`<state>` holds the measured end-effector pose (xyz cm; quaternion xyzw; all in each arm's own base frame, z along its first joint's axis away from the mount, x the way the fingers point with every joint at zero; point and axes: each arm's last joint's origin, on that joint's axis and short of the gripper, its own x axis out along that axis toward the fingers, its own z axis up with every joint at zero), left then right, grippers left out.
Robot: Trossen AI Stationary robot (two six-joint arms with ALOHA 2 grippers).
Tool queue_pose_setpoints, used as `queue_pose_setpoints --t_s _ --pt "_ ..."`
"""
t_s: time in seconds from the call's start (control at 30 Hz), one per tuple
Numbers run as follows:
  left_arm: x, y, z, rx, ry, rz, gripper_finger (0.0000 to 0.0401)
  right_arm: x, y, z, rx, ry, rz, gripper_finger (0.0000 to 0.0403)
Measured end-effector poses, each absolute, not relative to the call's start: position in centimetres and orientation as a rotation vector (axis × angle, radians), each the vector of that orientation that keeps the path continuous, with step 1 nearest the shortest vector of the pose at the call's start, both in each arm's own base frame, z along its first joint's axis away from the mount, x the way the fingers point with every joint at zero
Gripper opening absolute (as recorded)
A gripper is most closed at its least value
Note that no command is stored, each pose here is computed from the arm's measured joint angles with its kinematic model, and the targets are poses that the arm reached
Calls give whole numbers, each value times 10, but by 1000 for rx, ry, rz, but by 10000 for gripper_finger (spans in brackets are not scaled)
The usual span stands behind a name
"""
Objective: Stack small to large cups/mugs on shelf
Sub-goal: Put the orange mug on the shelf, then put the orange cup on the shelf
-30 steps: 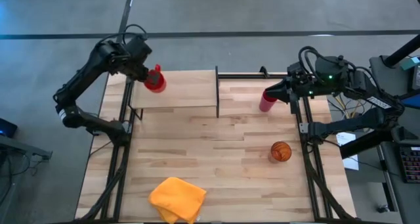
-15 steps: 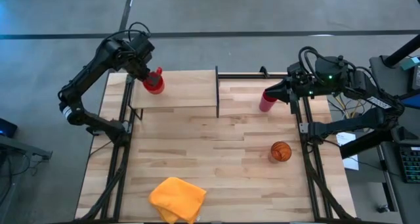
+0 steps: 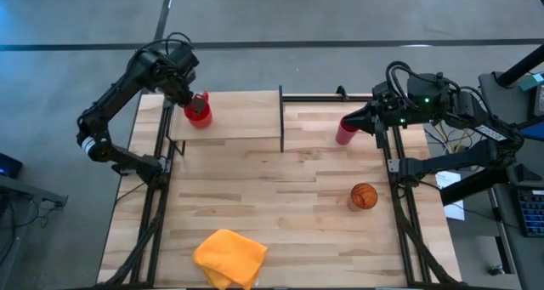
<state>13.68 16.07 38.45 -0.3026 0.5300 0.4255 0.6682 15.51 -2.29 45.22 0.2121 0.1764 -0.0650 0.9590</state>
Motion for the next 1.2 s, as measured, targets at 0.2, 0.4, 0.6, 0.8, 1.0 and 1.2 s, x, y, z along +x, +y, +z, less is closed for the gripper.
queue_pose_setpoints --t_s 0.2,0.4,0.6,0.8,1.0,1.2 --pt "137 161 373 -690 1235 962 0 155 -23 452 430 357 -132 68" --pt "135 160 372 -670 1251 978 0 155 -23 452 428 357 -131 68" --pt "135 160 372 -637 1275 953 17 155 -23 452 428 357 -131 68" --pt "135 160 373 -626 1274 958 68 155 -23 452 428 357 -131 68" --pt "134 160 379 -615 1248 965 90 155 -23 452 428 357 -131 68" --pt "134 159 389 -599 1209 967 90 155 -23 452 428 357 -131 68"
